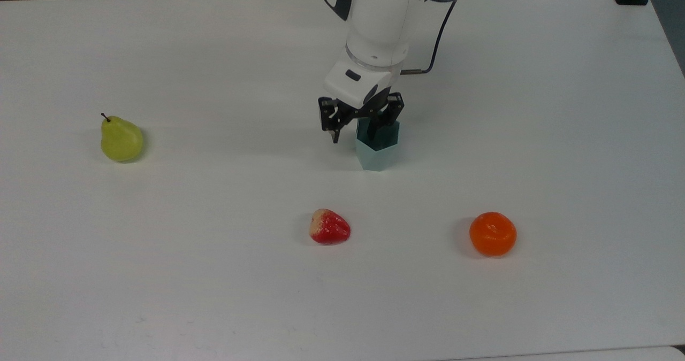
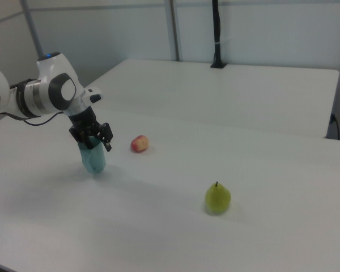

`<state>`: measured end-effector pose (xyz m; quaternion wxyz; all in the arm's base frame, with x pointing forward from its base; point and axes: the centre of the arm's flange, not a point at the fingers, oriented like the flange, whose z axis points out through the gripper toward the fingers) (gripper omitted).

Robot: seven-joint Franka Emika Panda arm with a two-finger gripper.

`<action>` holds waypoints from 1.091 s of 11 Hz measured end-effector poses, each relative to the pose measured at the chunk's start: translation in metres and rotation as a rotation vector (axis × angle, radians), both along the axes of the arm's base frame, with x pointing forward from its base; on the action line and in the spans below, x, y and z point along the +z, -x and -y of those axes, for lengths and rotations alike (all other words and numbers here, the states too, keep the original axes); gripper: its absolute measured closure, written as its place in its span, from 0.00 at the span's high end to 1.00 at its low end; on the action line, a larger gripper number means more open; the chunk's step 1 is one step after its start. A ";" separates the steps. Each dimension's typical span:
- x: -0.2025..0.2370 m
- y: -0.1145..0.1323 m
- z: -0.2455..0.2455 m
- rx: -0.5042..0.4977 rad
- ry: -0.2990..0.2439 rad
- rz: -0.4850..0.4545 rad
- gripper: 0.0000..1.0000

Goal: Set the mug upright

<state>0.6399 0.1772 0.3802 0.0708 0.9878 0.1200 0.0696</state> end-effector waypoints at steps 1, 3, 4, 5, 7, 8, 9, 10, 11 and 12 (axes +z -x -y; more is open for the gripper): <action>0.012 0.004 0.003 -0.007 0.013 -0.014 0.83; 0.047 0.015 0.011 -0.027 0.037 -0.027 1.00; 0.067 0.021 0.019 -0.046 0.046 -0.032 1.00; 0.087 0.027 0.031 -0.076 0.042 -0.037 1.00; 0.132 0.040 0.063 -0.160 -0.035 -0.046 1.00; 0.153 0.049 0.083 -0.207 -0.086 -0.063 1.00; 0.173 0.060 0.107 -0.256 -0.124 -0.082 1.00; 0.190 0.071 0.127 -0.277 -0.142 -0.092 1.00; 0.205 0.082 0.139 -0.283 -0.147 -0.104 1.00; 0.212 0.087 0.142 -0.280 -0.145 -0.114 1.00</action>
